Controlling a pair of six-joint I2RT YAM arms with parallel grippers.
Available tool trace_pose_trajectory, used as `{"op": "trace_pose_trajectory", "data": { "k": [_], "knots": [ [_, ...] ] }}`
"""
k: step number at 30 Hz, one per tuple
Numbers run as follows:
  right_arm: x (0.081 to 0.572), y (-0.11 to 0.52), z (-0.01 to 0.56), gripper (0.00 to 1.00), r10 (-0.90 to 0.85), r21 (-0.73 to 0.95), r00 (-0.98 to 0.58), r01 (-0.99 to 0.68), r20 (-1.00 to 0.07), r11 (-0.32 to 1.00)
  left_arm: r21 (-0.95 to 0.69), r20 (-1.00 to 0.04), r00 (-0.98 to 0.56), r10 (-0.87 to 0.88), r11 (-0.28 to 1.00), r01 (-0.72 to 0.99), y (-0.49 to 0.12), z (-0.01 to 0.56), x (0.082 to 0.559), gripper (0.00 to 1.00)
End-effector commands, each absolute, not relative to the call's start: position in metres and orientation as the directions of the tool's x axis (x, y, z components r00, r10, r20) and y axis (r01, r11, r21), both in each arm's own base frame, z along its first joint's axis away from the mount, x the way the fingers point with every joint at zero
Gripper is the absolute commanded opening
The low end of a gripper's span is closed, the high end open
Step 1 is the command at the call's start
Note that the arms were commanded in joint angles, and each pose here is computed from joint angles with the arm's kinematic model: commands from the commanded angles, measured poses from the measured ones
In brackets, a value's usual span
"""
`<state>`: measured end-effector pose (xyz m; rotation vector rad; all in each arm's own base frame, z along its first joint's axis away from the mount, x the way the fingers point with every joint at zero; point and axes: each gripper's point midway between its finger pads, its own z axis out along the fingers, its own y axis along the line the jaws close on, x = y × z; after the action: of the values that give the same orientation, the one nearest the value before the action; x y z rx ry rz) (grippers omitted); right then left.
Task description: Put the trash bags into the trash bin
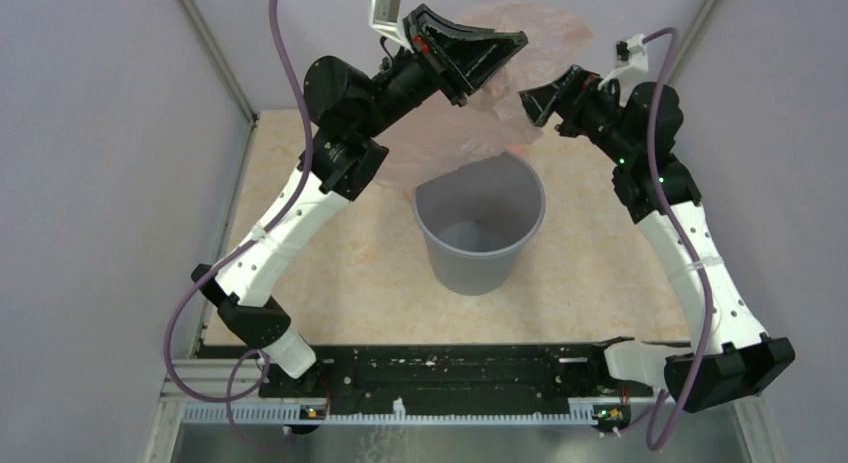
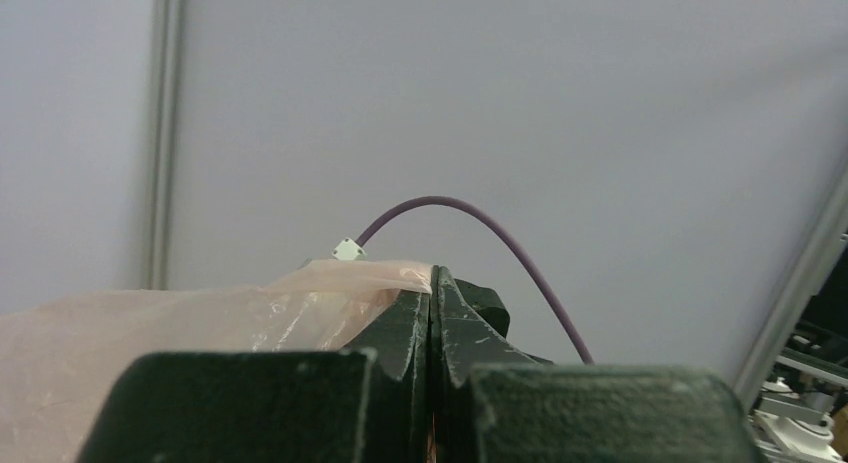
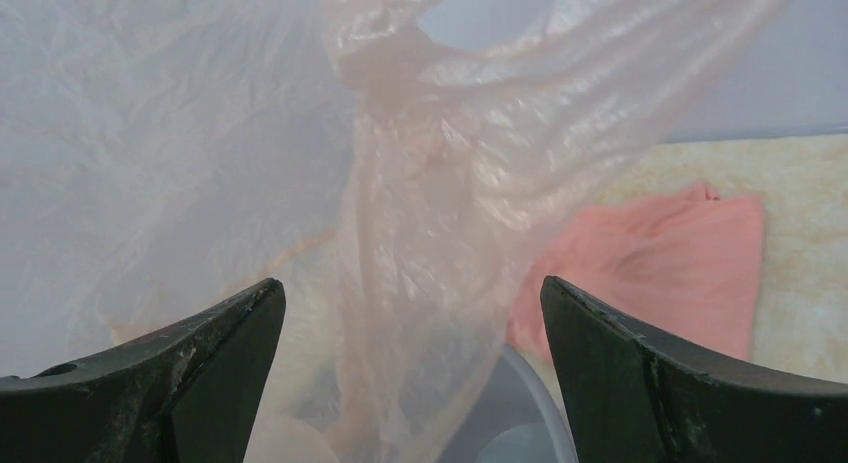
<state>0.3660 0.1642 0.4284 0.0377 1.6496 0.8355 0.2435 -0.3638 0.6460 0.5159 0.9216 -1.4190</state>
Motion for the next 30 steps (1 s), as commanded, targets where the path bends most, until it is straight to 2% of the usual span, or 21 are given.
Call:
{"op": "trace_pose_trajectory", "data": {
  "k": [1,8,17,21,26,30],
  "knots": [
    [0.335,0.149,0.483,0.99,0.484,0.493,-0.146,-0.457,-0.863,0.74,-0.12,-0.729,-0.056,-0.682,0.047,0.992,-0.361,0.682,0.204,0.0],
    [0.295,0.128,0.519,0.98,0.448,0.427,-0.061,-0.439,-0.892,0.791,-0.112,-0.681,-0.108,-0.724,-0.043,0.993,-0.384,0.696,0.168,0.0],
    [0.257,0.12,0.536,0.91,0.374,0.346,-0.036,-0.468,-0.927,0.813,-0.193,-0.649,-0.226,-0.726,-0.13,0.972,-0.394,0.684,0.162,0.0],
    [0.257,0.132,0.53,0.87,0.347,0.336,-0.079,-0.519,-0.935,0.786,-0.219,-0.647,-0.228,-0.728,-0.109,0.97,-0.394,0.684,0.164,0.0],
    [0.264,0.147,0.507,0.74,0.308,0.349,-0.169,-0.557,-0.936,0.754,-0.287,-0.656,-0.198,-0.728,-0.001,0.958,-0.39,0.662,0.184,0.0],
    [0.26,0.158,0.497,0.68,0.284,0.344,-0.197,-0.608,-0.938,0.715,-0.298,-0.683,-0.201,-0.702,0.016,0.954,-0.39,0.65,0.191,0.0]
  ]
}}
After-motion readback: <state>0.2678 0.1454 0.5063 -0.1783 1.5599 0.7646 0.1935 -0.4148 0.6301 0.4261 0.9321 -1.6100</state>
